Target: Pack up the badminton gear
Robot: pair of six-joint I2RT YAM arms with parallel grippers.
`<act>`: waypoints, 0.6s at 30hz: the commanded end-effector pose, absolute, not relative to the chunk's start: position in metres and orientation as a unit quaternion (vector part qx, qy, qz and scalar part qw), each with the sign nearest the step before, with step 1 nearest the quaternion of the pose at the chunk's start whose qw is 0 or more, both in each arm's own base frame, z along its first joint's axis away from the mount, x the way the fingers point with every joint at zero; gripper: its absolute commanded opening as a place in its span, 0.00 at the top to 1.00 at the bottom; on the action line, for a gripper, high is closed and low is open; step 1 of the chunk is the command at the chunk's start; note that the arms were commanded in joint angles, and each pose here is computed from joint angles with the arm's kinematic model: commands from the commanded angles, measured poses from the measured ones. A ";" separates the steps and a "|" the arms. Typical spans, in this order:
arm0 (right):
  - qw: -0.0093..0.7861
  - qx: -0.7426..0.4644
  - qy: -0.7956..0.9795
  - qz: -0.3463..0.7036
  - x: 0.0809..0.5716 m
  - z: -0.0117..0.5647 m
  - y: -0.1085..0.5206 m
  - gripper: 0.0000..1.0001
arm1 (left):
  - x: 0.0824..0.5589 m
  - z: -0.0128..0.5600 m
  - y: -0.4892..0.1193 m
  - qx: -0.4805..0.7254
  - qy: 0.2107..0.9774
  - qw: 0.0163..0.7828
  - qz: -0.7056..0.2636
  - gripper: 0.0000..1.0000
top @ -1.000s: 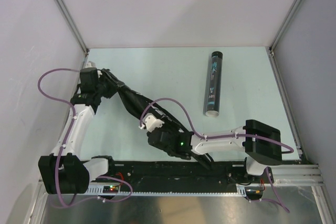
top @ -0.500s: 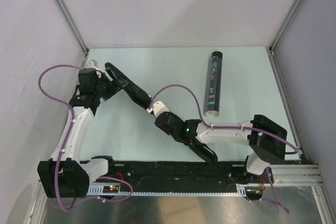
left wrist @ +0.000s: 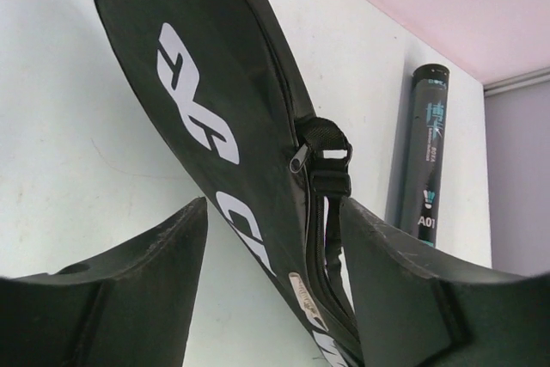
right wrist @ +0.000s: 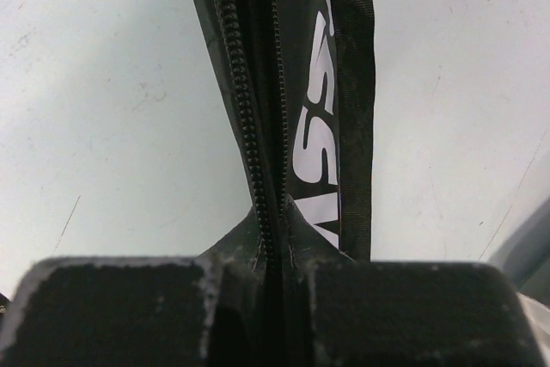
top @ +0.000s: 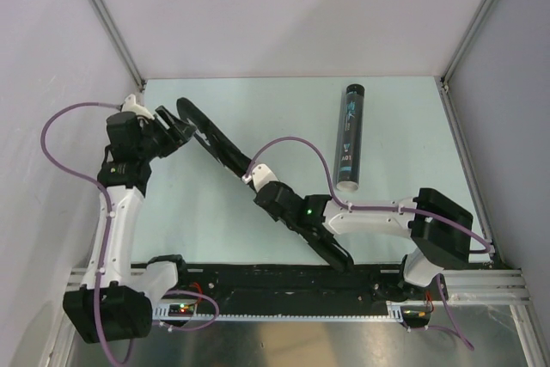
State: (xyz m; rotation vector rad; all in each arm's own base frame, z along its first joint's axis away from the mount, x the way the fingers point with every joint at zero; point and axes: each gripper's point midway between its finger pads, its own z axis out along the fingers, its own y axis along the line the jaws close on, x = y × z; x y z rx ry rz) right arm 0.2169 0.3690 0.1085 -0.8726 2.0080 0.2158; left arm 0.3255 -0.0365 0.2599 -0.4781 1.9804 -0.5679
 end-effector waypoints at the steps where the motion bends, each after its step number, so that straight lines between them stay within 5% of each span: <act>1: 0.483 -0.330 0.801 0.129 0.216 0.138 0.379 1.00 | 0.337 0.268 -0.047 -0.177 0.803 0.493 -0.285 0.36; 18: 0.492 -0.329 0.795 0.137 0.212 0.145 0.383 1.00 | 0.373 0.235 -0.069 -0.179 0.765 0.484 -0.385 0.56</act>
